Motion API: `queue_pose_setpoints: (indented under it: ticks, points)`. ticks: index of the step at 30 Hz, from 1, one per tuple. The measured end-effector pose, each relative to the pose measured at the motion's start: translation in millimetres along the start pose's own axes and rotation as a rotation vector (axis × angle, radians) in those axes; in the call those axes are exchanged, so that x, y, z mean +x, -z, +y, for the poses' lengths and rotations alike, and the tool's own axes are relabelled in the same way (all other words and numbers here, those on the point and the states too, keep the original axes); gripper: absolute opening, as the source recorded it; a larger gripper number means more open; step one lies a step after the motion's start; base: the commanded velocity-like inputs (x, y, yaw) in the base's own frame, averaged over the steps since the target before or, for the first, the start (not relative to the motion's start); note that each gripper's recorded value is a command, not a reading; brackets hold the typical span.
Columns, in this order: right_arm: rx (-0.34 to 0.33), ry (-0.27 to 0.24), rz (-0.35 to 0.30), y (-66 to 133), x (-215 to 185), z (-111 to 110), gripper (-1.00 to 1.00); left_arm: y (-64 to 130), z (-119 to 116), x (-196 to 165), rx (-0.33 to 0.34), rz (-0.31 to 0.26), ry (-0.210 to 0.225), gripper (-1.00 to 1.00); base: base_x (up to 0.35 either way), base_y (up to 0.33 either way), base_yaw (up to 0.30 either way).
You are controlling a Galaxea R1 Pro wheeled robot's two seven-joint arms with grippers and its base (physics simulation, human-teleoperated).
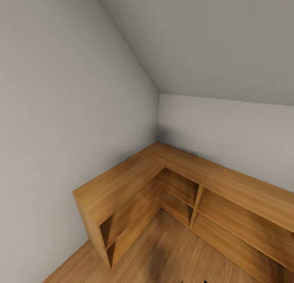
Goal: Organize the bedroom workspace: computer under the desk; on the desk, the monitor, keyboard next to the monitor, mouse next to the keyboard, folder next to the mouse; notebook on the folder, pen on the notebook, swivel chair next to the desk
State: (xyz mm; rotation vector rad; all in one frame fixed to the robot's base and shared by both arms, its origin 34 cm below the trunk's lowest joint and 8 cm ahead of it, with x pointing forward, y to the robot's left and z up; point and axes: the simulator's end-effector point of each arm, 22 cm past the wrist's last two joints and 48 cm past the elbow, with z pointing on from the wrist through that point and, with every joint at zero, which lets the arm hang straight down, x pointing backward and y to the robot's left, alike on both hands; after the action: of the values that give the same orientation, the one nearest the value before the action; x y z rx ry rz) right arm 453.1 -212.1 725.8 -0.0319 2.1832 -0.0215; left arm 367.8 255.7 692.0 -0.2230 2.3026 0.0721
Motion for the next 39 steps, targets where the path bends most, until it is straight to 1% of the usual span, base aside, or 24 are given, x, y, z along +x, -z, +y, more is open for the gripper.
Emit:
queue_pose_setpoints:
  ticks: [5, 14, 25, 30, 39]
  points:
    - [0.005, -0.006, 0.009, 0.4, 4, -1, 1.00, 0.9, 1, 3, -0.001, 0.008, -0.001, 1.00, 0.126, 0.118, -0.006]
    - [0.012, -0.013, 0.022, 0.9, 10, -3, 1.00, 1.5, 1, 9, -0.002, 0.021, -0.004, 1.00, 0.225, 0.211, -0.035]
    - [0.069, -0.071, 0.030, -0.2, 12, -18, 1.00, 2.4, 1, 13, -0.002, 0.031, -0.005, 1.00, 0.232, 0.214, -0.183]
    - [0.076, -0.079, 0.029, -0.5, 12, -19, 1.00, 2.1, 0, 13, -0.001, 0.032, -0.005, 1.00, 0.082, 0.073, -0.162]
    - [0.077, -0.083, 0.029, -0.6, 12, -18, 1.00, 2.1, 1, 13, -0.001, 0.032, -0.005, 1.00, 0.015, 0.014, -0.040]
